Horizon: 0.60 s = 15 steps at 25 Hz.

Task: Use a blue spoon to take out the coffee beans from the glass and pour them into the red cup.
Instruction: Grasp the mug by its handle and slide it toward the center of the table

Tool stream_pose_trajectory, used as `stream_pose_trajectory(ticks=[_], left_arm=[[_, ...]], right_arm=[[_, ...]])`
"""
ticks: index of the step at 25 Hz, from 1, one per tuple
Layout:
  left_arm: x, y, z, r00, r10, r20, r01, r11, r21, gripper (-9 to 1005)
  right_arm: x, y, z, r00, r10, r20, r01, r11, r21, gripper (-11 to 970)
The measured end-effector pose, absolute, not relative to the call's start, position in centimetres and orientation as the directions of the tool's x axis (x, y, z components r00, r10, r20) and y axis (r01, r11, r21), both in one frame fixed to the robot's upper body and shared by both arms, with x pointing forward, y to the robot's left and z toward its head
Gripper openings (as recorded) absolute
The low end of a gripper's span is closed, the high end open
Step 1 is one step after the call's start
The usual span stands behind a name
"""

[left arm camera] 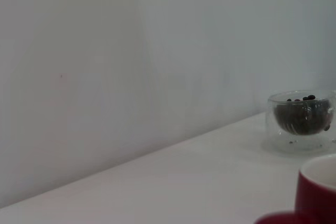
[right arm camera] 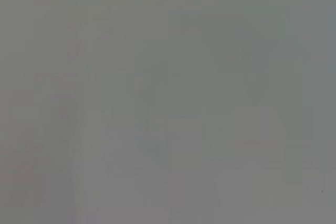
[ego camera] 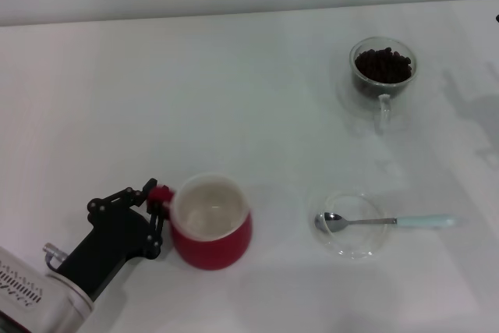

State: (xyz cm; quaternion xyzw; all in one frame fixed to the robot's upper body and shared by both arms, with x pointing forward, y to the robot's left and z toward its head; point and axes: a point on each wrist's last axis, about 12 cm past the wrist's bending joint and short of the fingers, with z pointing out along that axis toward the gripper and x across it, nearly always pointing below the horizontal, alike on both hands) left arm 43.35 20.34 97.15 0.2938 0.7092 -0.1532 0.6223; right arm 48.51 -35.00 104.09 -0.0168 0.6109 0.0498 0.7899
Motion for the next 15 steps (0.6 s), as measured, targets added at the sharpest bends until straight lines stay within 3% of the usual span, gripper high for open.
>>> stream_pose_trajectory(ticks=[14,15], left_arm=[[43.02,20.85,97.03,-0.067,0.216,-0.974,0.586,0.799,0.137,302],[42.99,20.86,97.02,-0.068,0.216,-0.974,0.585,0.799,0.136,376]], right_arm=[[48.31,-34.92,104.05,0.252,0.064,-0.966,-0.1,0.994,0.039,857],[48.31,-34.91,104.08,0.254,0.064,-0.965,-0.101,0.994,0.039,857]])
